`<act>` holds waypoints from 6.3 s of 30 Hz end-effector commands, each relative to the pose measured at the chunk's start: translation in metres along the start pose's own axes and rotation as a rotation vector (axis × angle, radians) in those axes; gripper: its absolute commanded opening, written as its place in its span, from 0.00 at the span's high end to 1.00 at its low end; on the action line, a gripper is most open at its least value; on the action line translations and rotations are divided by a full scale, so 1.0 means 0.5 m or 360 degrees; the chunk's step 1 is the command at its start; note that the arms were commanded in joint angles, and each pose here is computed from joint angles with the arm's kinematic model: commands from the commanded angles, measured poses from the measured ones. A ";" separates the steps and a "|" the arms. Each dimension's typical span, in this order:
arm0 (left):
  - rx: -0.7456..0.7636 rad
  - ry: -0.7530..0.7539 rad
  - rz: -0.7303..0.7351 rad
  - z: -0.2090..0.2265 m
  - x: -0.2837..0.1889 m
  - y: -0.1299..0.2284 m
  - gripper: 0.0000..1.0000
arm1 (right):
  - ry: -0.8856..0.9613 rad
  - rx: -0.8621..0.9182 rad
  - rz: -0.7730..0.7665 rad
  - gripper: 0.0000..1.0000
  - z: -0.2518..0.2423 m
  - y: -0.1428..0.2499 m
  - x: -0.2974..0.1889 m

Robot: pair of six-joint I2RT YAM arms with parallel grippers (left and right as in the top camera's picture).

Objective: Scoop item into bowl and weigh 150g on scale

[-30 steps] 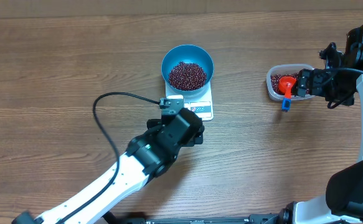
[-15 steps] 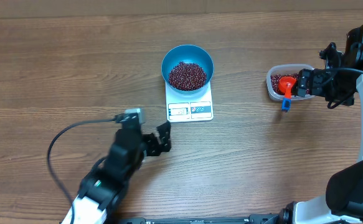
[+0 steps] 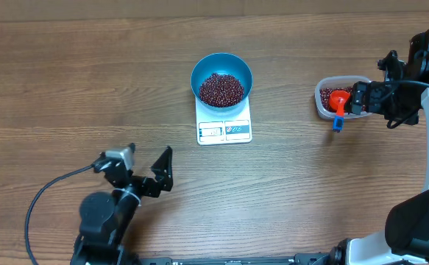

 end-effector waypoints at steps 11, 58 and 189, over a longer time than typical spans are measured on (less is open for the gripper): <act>0.0080 -0.0151 -0.0354 0.052 -0.028 0.002 0.00 | 0.0007 -0.0021 -0.0074 0.00 0.004 -0.005 -0.024; 0.0471 -0.0359 -0.0231 0.104 -0.026 0.085 0.00 | 0.0007 -0.0021 -0.0074 0.00 0.004 -0.005 -0.024; 0.0471 -0.0359 -0.0231 0.104 -0.026 0.085 0.00 | -0.0417 -0.0146 -0.2101 0.00 0.024 0.360 0.122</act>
Point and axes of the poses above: each gripper's point midway between its finger pads, its own x axis out along the fingers, its own z axis along the line the jaws close on, y = z × x, the point moved 8 cm from there along -x, back along the fingers, and after that the axes turned 6 degrees about x, right-handed, at the moved point
